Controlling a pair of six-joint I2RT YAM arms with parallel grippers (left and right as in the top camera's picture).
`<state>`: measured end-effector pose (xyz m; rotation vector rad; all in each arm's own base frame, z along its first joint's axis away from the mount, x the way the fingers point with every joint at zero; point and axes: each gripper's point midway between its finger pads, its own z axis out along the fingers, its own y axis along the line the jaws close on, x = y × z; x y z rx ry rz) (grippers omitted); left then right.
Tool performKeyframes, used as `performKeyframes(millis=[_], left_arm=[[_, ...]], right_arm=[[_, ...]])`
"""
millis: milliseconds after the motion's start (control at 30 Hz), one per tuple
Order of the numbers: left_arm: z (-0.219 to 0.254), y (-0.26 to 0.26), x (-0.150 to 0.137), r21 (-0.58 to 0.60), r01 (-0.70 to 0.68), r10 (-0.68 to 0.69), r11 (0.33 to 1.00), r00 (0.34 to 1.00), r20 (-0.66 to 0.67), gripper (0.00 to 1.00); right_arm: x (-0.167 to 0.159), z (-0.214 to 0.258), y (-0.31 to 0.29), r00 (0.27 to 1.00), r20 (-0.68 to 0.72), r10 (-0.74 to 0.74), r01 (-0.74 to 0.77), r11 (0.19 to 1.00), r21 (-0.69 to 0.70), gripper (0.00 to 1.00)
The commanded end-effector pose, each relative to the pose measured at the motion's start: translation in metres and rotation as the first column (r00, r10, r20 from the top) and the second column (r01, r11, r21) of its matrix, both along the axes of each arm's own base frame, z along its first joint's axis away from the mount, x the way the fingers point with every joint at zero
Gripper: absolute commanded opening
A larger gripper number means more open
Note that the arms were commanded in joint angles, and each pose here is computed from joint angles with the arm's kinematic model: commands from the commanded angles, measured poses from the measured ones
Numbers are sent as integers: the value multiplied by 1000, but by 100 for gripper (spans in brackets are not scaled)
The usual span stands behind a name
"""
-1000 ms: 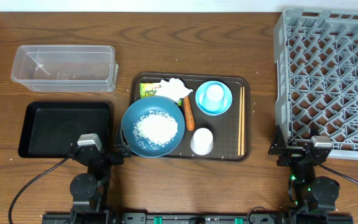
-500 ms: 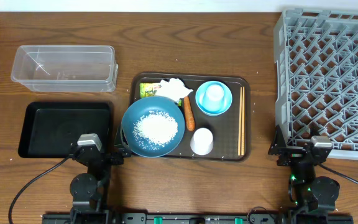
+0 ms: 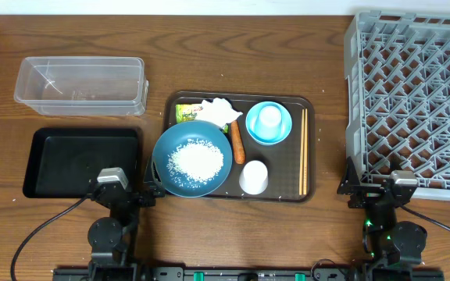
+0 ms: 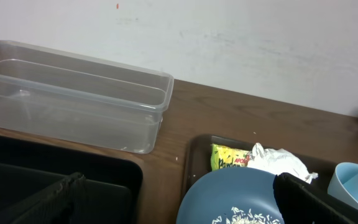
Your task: Sort waste into correct bins and load items into the dishwasher rack
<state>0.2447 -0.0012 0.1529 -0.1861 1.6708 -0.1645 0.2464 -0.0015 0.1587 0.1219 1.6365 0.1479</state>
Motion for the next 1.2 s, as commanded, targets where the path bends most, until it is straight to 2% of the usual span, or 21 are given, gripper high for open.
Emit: performKeyframes(millis=[0, 833, 933, 1067, 1167], left_arm=[[-18, 5, -1, 20, -22, 23, 1000, 998, -54, 98], [-18, 5, -1, 20, -22, 23, 1000, 998, -54, 98], [-18, 5, -1, 20, -22, 23, 1000, 998, -54, 98], [-18, 5, -1, 20, -22, 23, 1000, 998, -54, 98], [-18, 5, -1, 20, -22, 23, 1000, 998, -54, 98]], right_arm=[[0, -1, -3, 1000, -4, -15, 15, 1000, 2, 99], [0, -1, -5, 1000, -2, -26, 26, 1000, 2, 99], [0, 8, -4, 999, 35, -19, 19, 1000, 4, 99], [0, 25, -4, 995, 100, -26, 14, 992, 127, 99], [1, 21, -4, 996, 85, -28, 15, 989, 147, 99]])
